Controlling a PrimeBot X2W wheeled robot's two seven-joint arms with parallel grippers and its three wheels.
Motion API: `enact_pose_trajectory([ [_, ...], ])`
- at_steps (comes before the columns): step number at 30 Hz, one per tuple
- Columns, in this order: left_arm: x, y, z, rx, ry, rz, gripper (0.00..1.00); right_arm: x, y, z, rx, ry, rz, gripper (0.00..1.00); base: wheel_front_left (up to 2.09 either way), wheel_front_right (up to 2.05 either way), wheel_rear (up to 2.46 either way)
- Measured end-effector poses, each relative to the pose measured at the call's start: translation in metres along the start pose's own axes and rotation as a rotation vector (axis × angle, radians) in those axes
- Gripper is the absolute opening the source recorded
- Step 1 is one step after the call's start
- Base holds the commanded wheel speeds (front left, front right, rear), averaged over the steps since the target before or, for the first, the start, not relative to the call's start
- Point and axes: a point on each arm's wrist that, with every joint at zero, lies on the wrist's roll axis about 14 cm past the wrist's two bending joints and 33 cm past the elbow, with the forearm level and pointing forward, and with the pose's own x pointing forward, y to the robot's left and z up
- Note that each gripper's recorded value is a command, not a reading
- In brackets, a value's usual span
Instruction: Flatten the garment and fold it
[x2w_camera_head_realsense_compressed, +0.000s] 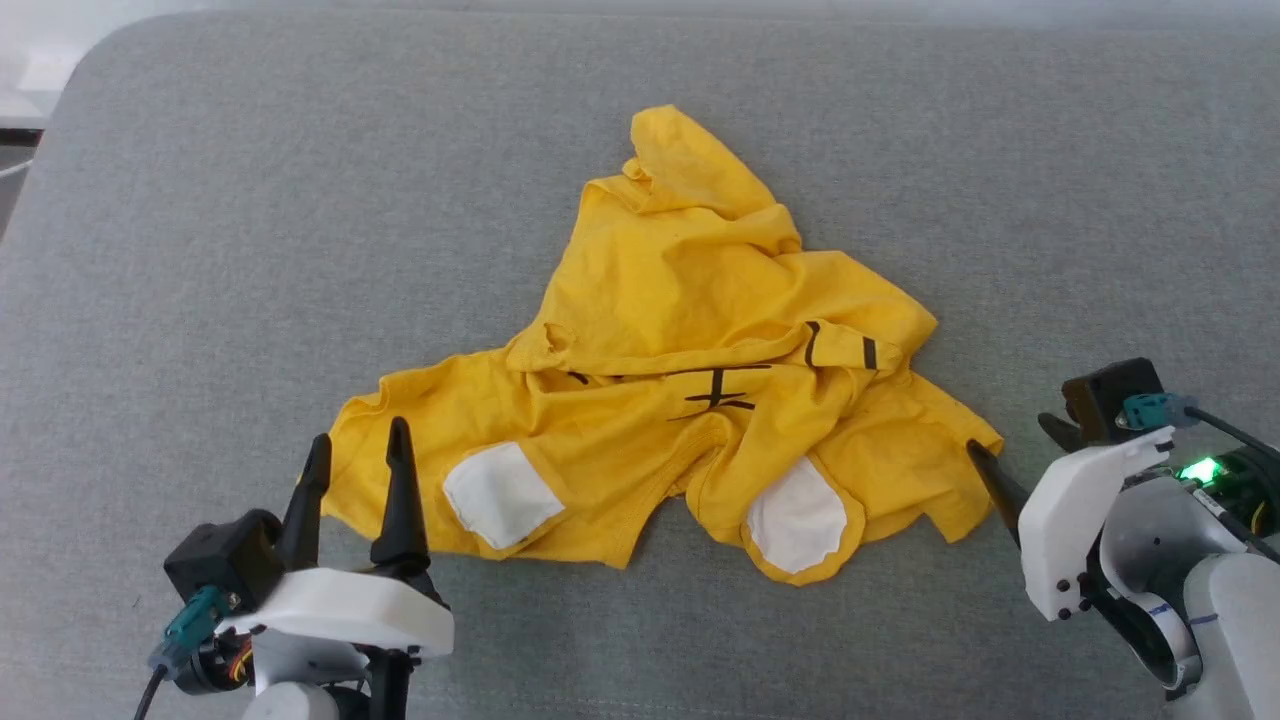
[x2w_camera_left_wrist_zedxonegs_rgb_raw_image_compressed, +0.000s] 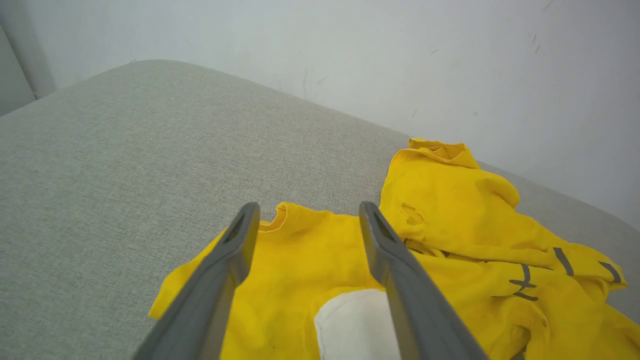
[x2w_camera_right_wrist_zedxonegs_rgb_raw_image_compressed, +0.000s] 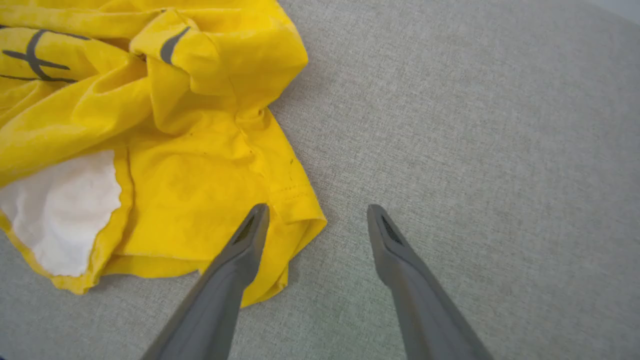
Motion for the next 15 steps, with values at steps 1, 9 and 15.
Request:
enact_pose_trajectory([
  [1, -0.001, 0.001, 0.0, 0.001, 0.0, 0.002, 1.0, 0.002, 0.0, -0.003, 0.001, 0.009, 0.002, 1.0, 0.0, 0.0, 0.0],
  [9, -0.005, 0.008, 0.002, 0.007, -0.002, 0.022, 1.0, 0.022, 0.009, -0.022, -0.018, 0.088, 0.038, 0.44, 0.0, 0.0, 0.0],
  [15, -0.006, 0.009, 0.003, 0.008, -0.006, 0.022, 1.0, 0.027, 0.008, -0.013, 0.001, 0.051, 0.032, 0.0, 0.0, 0.0, 0.0],
])
